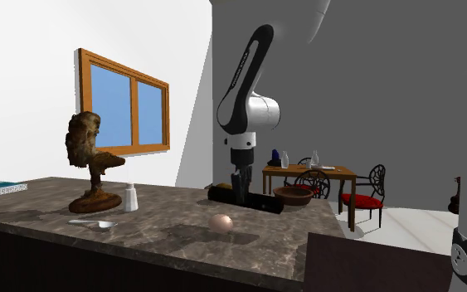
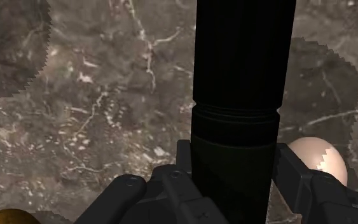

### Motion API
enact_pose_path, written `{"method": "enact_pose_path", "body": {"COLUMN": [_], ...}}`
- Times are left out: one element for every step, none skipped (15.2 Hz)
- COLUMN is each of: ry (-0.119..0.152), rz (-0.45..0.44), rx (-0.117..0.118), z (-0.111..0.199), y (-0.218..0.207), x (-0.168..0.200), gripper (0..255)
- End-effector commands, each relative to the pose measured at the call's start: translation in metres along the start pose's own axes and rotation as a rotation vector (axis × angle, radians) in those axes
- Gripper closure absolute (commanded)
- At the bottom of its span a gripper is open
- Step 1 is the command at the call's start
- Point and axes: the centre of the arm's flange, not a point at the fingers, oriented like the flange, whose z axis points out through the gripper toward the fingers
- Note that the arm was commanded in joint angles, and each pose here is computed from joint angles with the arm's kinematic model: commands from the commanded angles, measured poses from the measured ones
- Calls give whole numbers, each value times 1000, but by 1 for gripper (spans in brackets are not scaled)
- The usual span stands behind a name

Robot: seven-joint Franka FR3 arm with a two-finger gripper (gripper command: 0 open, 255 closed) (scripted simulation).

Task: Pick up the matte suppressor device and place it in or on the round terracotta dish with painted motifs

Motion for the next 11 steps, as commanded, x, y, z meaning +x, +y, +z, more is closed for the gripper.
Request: {"method": "enact_pose_path", "body": {"ry": [0, 0, 0, 0, 0, 0, 0, 0, 0, 0, 0], "rz": [0, 0, 0, 0, 0, 0, 0, 0, 0, 0, 0], "rx": [0, 0, 0, 0, 0, 0, 0, 0, 0, 0, 0], "z": [-12, -17, -22, -27, -33, -38, -43, -48, -54, -59, -60], "y": [2, 2, 2, 3, 3, 3, 4, 4, 4, 5, 5], "x": [0, 0, 0, 0, 0, 0, 0, 0, 0, 0, 0], "gripper": [255, 255, 255, 255, 255, 255, 255, 255, 255, 255, 255]}}
